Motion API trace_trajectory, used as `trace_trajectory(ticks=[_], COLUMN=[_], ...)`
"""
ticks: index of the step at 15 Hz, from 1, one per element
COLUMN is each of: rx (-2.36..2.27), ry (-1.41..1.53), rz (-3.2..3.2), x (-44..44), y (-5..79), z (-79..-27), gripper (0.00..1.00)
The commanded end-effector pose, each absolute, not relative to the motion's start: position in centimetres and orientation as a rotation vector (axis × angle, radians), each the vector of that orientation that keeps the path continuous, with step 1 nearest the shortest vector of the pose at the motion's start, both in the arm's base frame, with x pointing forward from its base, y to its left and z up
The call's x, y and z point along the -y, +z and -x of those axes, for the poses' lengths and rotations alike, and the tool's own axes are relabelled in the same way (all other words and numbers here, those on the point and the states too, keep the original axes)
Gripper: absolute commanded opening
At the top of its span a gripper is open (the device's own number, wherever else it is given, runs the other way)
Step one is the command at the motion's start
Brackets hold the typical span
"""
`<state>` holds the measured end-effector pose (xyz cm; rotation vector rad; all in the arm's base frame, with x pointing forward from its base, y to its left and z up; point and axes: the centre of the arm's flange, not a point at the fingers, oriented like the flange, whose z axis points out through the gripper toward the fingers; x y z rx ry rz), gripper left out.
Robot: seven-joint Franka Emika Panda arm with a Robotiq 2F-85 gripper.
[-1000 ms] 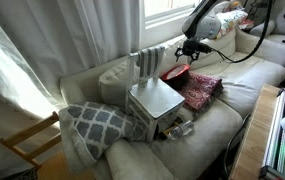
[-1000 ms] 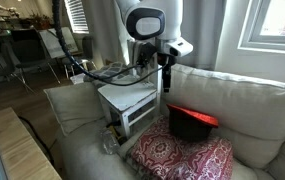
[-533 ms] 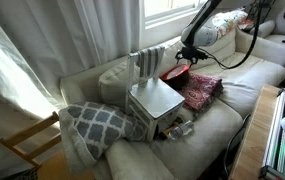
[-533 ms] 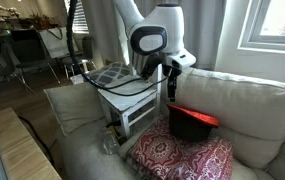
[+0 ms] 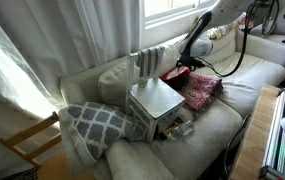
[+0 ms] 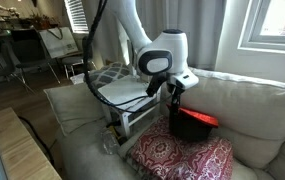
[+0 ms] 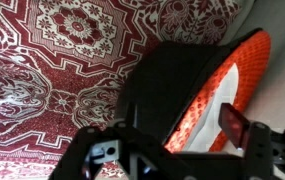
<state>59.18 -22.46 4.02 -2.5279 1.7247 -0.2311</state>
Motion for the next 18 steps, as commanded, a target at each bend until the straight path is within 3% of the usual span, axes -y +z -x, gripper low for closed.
trace_trajectory(ticks=[1, 8, 18], rx=[-1.787, -1.901, -1.473], ry=[-0.255, -0.298, -0.719], rz=[2.485, 2.392, 2.640], x=[23.2, 23.5, 18.7], y=[0.9, -0.6, 15.5], z=[-60.5, -61.2, -58.3], gripper=[0.53, 0.02, 0.02])
